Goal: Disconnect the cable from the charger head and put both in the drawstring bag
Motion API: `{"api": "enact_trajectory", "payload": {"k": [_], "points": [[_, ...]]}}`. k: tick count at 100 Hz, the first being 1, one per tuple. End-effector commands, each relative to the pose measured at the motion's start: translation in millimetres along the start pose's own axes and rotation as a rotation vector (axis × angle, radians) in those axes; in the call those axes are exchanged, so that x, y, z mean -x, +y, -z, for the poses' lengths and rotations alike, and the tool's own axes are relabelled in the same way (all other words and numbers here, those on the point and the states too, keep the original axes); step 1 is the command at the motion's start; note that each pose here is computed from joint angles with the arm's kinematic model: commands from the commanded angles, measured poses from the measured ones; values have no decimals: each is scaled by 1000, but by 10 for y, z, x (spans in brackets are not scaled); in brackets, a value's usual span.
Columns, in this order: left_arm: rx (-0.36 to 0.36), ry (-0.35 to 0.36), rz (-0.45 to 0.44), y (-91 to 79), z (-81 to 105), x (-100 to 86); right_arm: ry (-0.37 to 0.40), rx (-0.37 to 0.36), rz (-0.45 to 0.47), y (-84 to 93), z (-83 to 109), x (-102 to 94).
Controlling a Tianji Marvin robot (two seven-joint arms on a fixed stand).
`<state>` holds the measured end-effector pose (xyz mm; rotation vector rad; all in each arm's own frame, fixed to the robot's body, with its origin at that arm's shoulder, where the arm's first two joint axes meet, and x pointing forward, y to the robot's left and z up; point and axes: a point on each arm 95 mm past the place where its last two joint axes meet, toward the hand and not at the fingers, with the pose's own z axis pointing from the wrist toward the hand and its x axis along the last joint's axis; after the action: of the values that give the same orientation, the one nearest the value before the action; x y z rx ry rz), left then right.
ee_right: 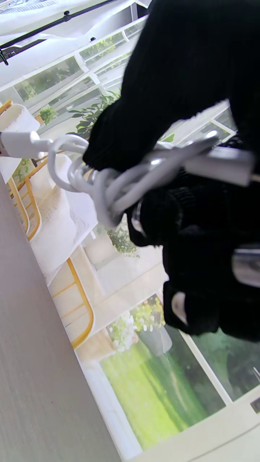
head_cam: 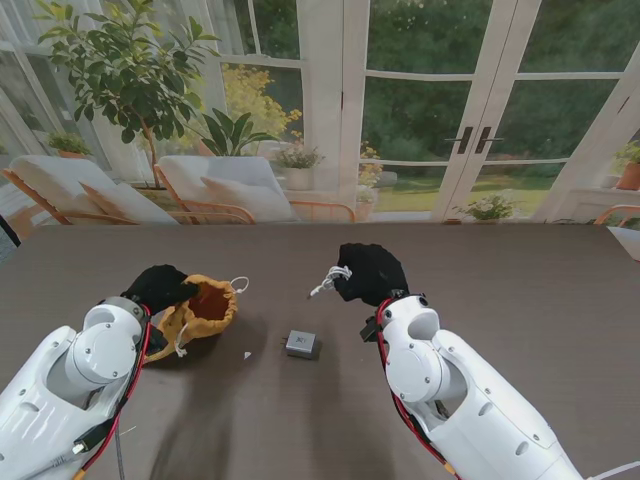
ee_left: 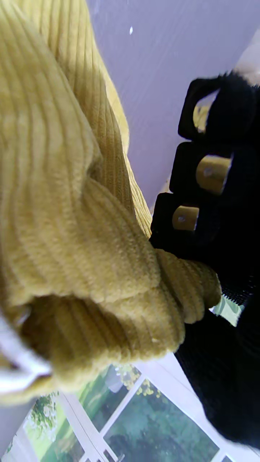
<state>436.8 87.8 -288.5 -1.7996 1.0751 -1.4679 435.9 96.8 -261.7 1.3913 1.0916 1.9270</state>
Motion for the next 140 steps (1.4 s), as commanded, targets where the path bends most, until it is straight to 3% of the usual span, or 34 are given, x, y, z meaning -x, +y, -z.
{"api": "enact_trajectory", "payload": {"k": [1, 18, 39, 78, 140], "points": [[-7, 48, 38, -45, -19, -161, 27, -2, -3, 37, -31, -142], [-29, 108, 97, -78, -50, -375, 48, 1, 4, 80, -34, -275], [-30, 181, 105, -109, -59, -619, 79, 13, 9, 159, -28, -465], [11, 291, 131, -52, -83, -980, 109, 10, 15, 197, -43, -710], [109, 348, 217, 102, -130, -1308, 104, -11, 109, 154, -102, -862]]}}
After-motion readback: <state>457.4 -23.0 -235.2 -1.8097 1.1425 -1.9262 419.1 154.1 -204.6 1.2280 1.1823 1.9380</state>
